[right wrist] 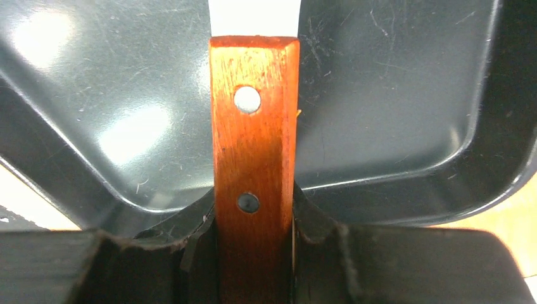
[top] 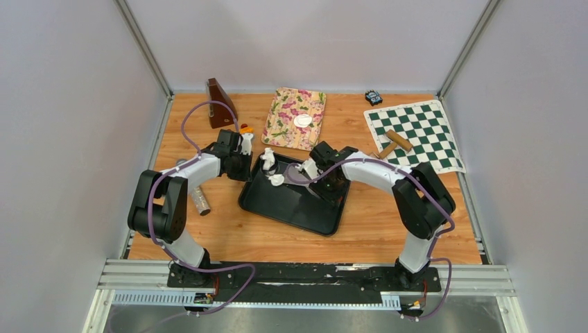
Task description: Roll out the dumpling wrappers from the dough
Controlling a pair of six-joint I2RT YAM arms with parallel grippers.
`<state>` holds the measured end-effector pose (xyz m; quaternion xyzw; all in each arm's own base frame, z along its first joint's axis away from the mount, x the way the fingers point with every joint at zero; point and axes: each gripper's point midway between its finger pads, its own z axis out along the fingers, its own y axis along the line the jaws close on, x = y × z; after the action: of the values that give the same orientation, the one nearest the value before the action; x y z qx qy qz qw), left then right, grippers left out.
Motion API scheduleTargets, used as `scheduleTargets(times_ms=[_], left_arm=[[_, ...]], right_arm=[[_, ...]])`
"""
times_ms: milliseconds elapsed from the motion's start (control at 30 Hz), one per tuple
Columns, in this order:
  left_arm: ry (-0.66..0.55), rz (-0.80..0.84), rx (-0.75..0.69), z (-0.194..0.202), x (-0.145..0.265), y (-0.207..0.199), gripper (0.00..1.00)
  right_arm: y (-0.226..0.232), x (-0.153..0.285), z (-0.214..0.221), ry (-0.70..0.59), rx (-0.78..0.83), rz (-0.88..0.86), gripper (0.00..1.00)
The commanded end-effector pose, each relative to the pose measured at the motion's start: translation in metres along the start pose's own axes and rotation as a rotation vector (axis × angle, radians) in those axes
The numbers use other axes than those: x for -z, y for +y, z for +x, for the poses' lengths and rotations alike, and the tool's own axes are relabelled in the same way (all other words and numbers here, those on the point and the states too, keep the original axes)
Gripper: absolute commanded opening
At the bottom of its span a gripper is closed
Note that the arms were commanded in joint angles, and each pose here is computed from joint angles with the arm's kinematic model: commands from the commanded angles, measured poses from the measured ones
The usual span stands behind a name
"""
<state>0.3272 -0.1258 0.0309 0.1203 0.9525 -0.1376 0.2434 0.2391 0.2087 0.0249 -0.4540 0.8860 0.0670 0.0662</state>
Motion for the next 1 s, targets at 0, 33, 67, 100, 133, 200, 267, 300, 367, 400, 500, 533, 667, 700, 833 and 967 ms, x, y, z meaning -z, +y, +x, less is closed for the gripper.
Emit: scheduleTargets(times_ms=[0,33,67,100,133,200,267,300,367,400,500,533,667,700,833,967], left_arm=[[-0.071,0.019,-0.01,-0.018,0.009,-0.007,0.0],[-0.072,0.018,-0.009,-0.018,0.009,-0.007,0.0],[-0.072,0.018,-0.01,-0.018,0.009,-0.006,0.0],[-0.071,0.018,-0.011,-0.018,0.009,-0.007,0.0],[-0.072,0.018,-0.011,-0.018,0.009,-0.007,0.0],[-0.072,0.019,-0.012,-0.018,0.009,-0.007,0.0],[-0.073,0.018,-0.012,-0.018,0.009,-0.007,0.0],[-0.073,0.018,-0.012,-0.018,0.009,-0.007,0.0],[-0.074,0.018,-0.012,-0.018,0.01,-0.007,0.0],[-0.075,0.018,-0.012,-0.019,0.01,-0.007,0.0],[-0.073,0.018,-0.012,-0.018,0.01,-0.007,0.0],[-0.073,0.018,-0.012,-0.018,0.01,-0.007,0.0],[-0.072,0.018,-0.012,-0.018,0.009,-0.007,0.0],[-0.071,0.018,-0.011,-0.018,0.009,-0.007,0.0],[-0.068,0.018,-0.011,-0.017,0.008,-0.006,0.0],[-0.068,0.018,-0.011,-0.017,0.008,-0.006,0.0]], right_arm=[[0.005,0.022,-0.028,-0.156,0.052,-0.003,0.0],[0.006,0.023,-0.03,-0.166,0.058,-0.005,0.0],[0.007,0.024,-0.031,-0.175,0.065,-0.007,0.0],[0.009,0.025,-0.032,-0.183,0.071,-0.009,0.0],[0.01,0.026,-0.032,-0.186,0.079,-0.011,0.0],[0.013,0.027,-0.033,-0.193,0.091,-0.016,0.0],[0.014,0.026,-0.033,-0.193,0.098,-0.015,0.0],[0.014,0.026,-0.034,-0.196,0.099,-0.015,0.0],[0.016,0.027,-0.035,-0.204,0.105,-0.022,0.0],[0.017,0.028,-0.036,-0.211,0.107,-0.025,0.0],[0.019,0.031,-0.039,-0.226,0.11,-0.03,0.0],[0.019,0.032,-0.039,-0.231,0.113,-0.028,0.0],[0.018,0.041,-0.041,-0.256,0.125,-0.012,0.0],[0.017,0.043,-0.042,-0.265,0.128,-0.003,0.0],[0.014,0.054,-0.047,-0.303,0.138,0.019,0.0],[0.015,0.06,-0.05,-0.322,0.146,0.018,0.0]])
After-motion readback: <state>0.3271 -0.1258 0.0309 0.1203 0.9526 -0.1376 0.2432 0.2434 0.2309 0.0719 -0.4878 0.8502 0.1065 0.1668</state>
